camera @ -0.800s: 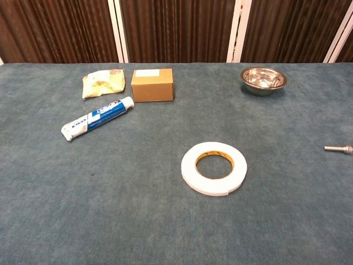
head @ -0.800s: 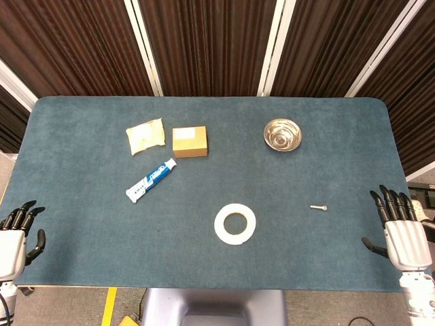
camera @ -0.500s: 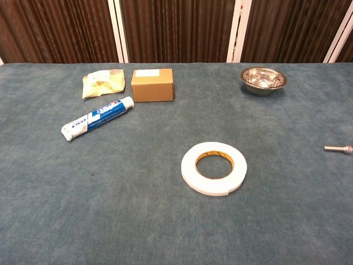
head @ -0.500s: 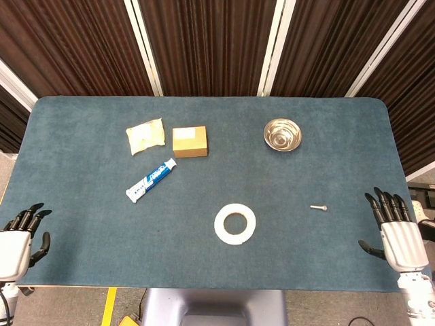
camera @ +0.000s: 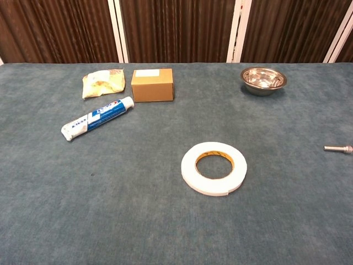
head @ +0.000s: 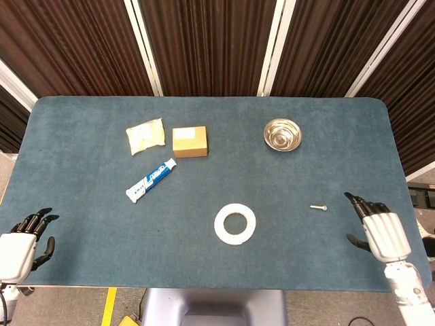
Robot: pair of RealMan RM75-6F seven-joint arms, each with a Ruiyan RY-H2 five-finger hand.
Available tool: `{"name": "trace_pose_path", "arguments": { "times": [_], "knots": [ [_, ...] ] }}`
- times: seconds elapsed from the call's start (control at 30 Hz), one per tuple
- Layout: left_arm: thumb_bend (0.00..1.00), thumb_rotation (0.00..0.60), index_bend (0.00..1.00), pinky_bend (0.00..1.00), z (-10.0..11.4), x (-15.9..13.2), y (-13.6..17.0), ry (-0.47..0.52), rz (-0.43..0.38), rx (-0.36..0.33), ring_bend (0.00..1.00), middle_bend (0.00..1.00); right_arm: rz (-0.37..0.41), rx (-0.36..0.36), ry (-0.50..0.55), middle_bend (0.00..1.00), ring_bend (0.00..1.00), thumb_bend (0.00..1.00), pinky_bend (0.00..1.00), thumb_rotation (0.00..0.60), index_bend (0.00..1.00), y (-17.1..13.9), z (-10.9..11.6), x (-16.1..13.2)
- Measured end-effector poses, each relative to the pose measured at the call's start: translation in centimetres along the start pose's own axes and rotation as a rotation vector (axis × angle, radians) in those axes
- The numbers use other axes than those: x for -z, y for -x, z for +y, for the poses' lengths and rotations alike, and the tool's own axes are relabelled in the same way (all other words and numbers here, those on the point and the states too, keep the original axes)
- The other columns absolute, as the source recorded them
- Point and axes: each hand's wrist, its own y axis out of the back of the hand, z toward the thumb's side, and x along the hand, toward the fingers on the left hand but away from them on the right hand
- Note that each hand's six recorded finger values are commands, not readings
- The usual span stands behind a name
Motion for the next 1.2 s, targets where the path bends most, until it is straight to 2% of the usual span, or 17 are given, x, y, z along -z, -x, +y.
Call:
{"name": "trace_pose_path", "arguments": {
  "times": [0.1, 0.17, 0.33, 0.5, 0.77, 1.2],
  "knots": [
    [0.54, 0.6, 0.27, 0.44, -0.2, 0.0, 0.0, -0.005, -0.001, 0.007, 0.25, 0.19, 0.029, -0.001, -0.017, 0.78, 0.83, 0.26, 0.8, 0.6, 0.45, 1.6, 0.1, -0.5],
    [0.54, 0.6, 0.27, 0.44, -0.3, 0.0, -0.1, -0.012, 0.001, 0.015, 0.25, 0.19, 0.041, -0.01, -0.019, 0.82, 0.86, 0.3, 0.83, 0.6, 0.48, 2.5, 0.0, -0.8],
    [0.54, 0.6, 0.27, 0.44, -0.6, 0.2, -0.2, -0.004, 0.01, 0.03, 0.25, 0.19, 0.018, -0.075, -0.045, 0.86, 0.9, 0.35, 0.87, 0.6, 0.49, 4.5, -1.0, -0.7],
    [0.54, 0.6, 0.27, 0.44, -0.5, 0.2, -0.1, 0.005, 0.005, 0.031, 0.25, 0.19, -0.002, -0.11, -0.063, 0.89, 0.94, 0.43, 0.91, 0.6, 0.53, 6.7, -2.1, -1.7],
    [0.54, 0.6, 0.27, 0.44, -0.4, 0.2, -0.1, 0.013, 0.003, 0.032, 0.26, 0.19, 0.01, -0.166, -0.084, 0.9, 0.95, 0.45, 0.92, 0.6, 0.53, 8.8, -5.1, -3.9],
    [0.54, 0.6, 0.28, 0.44, -0.3, 0.1, 0.0, 0.019, -0.004, 0.03, 0.26, 0.2, -0.079, -0.259, -0.183, 0.91, 0.96, 0.45, 0.93, 0.6, 0.53, 10.4, -8.7, -3.3]
  ]
}}
